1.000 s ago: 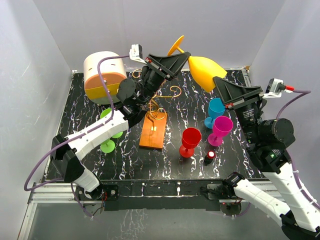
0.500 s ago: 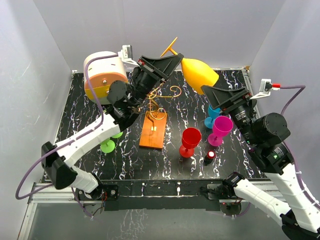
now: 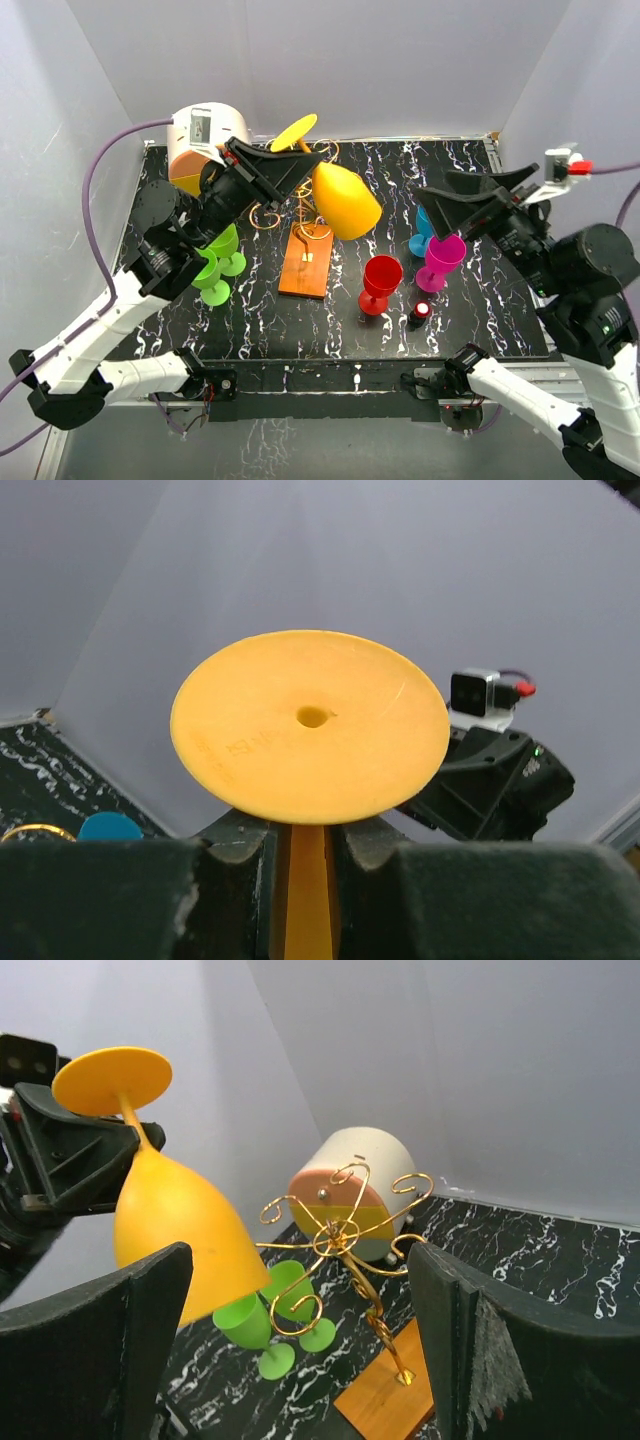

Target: Place the wine glass upside down on the wine glass rack

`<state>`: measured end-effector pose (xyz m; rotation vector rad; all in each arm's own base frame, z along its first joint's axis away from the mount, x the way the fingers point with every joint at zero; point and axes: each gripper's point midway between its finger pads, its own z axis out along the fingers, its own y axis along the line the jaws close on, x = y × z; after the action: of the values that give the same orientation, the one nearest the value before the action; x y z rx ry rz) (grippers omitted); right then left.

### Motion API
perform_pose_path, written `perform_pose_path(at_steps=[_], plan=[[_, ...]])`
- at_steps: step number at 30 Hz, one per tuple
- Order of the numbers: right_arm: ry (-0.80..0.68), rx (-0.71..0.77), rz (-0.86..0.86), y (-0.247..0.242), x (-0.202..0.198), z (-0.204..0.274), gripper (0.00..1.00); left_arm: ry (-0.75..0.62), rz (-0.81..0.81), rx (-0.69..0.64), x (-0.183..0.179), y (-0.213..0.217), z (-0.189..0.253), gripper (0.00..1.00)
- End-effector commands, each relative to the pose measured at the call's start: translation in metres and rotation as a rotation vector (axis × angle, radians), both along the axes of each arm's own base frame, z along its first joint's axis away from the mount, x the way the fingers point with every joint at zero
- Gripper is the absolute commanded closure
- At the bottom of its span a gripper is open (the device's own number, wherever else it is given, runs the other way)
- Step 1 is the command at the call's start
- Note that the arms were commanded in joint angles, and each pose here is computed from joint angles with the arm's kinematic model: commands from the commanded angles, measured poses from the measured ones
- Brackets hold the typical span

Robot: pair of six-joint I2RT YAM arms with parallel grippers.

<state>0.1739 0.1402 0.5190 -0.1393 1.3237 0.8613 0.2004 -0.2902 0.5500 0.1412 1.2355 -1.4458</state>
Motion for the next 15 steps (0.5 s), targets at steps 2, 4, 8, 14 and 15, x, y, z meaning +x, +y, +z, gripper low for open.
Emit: perform_pose_path(at_steps=[2,4,8,14,15], plan=[[-0.011,-0.159,0.229,0.047,-0.004,-0.014,0.13,-0.069,-0.059,0.247,-0.023,0.001,-0.038,1.00],[-0.021,-0.204,0.392,0.068,-0.019,-0.019,0.13,-0.135,-0.085,0.294,-0.036,0.006,-0.048,1.00],[0.022,-0.192,0.532,0.091,-0.023,-0.027,0.14,-0.284,-0.123,0.400,-0.054,0.013,-0.072,1.00],[0.117,-0.100,0.614,0.104,-0.024,-0.028,0.14,-0.310,-0.058,0.519,-0.050,0.027,-0.098,1.00],[0.138,-0.082,0.622,0.106,-0.024,-0.028,0.15,-0.312,-0.052,0.535,-0.049,0.029,-0.102,1.00]])
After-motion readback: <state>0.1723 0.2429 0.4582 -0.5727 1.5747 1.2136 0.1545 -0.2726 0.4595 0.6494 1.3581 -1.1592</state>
